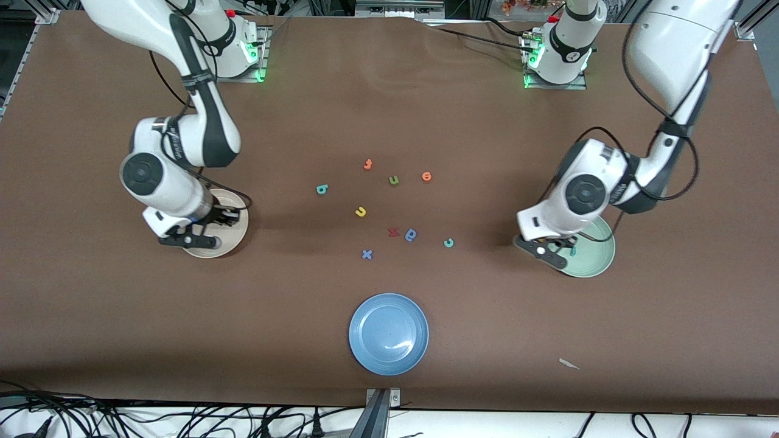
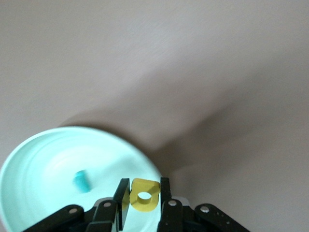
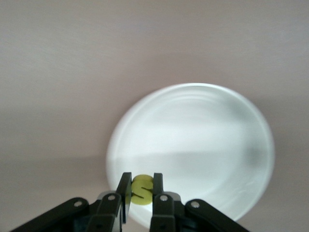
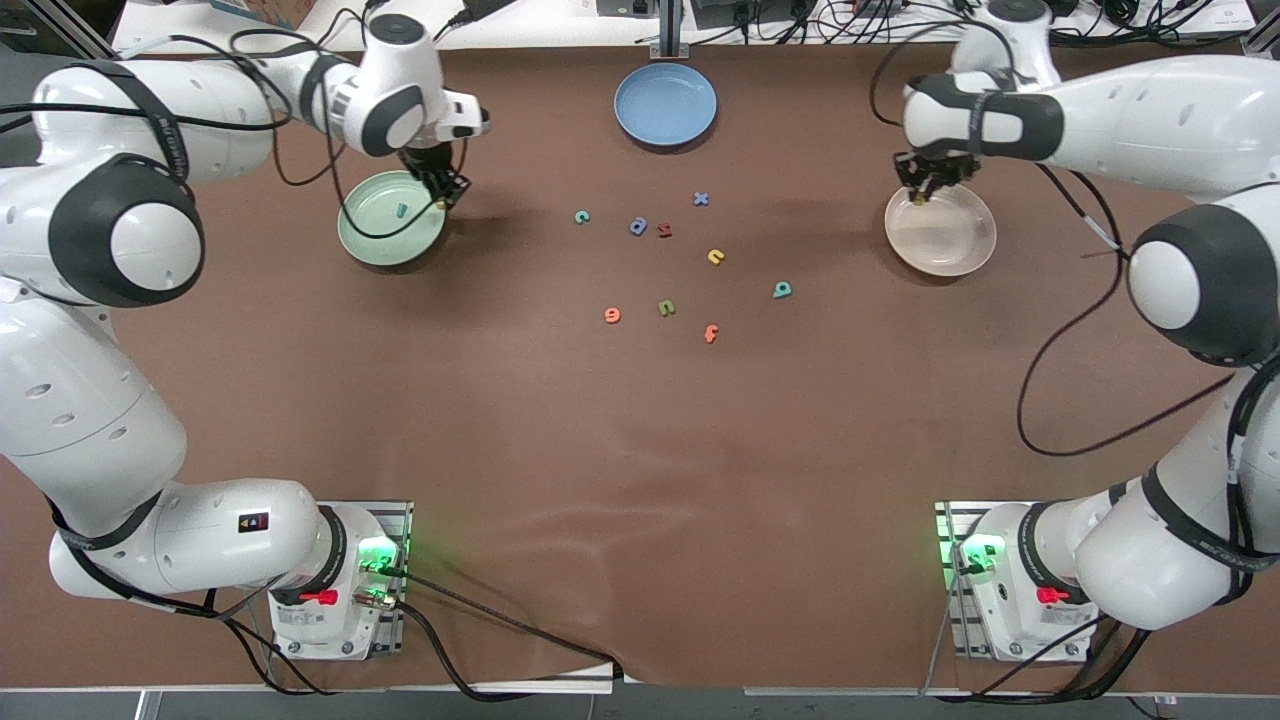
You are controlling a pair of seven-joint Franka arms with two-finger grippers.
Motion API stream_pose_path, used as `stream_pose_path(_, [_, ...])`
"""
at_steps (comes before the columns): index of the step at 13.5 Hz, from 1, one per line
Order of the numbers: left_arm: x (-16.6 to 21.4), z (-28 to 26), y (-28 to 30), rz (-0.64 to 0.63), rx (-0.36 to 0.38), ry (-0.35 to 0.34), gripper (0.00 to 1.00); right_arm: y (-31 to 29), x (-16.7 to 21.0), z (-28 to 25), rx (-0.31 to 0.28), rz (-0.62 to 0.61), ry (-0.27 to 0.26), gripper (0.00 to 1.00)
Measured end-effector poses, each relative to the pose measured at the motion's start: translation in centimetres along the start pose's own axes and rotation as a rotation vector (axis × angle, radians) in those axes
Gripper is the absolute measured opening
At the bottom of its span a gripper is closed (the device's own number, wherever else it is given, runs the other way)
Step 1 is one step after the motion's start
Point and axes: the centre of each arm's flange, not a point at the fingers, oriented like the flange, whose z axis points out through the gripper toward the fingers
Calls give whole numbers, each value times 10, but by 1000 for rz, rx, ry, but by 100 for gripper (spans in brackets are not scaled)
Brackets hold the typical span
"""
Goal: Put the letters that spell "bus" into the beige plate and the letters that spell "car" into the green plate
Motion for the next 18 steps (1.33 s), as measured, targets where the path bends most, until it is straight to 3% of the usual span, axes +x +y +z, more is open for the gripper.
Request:
stream_pose_path(3, [-9,9,-18,15,-13,-9,55,35,-27,33,-20,-58,66,21])
stream_pose_path(4, [-6,7,-12,26,-15,-6,66,35,-31,38,-23,-61,70,27])
stream_pose_path(7, [13,-10,35,98,-30,33,99,29,-31,34,-15,-53,75,61])
stream_pose_path(9, [31,-29,75,136,-32,71,100,18,-32,25,3,12,63,84])
stream_pose_path(11, [55,-46,116,181,-26,110,100,-14,-34,19,31,106,64,100])
stream_pose_path(14, [88,-43,149,214,-55,145,100,-88,-44,11,80,252,63,100])
stream_pose_path(18, [117,0,175,261,-117,195,96,-161,-59,17,114,399,32,100])
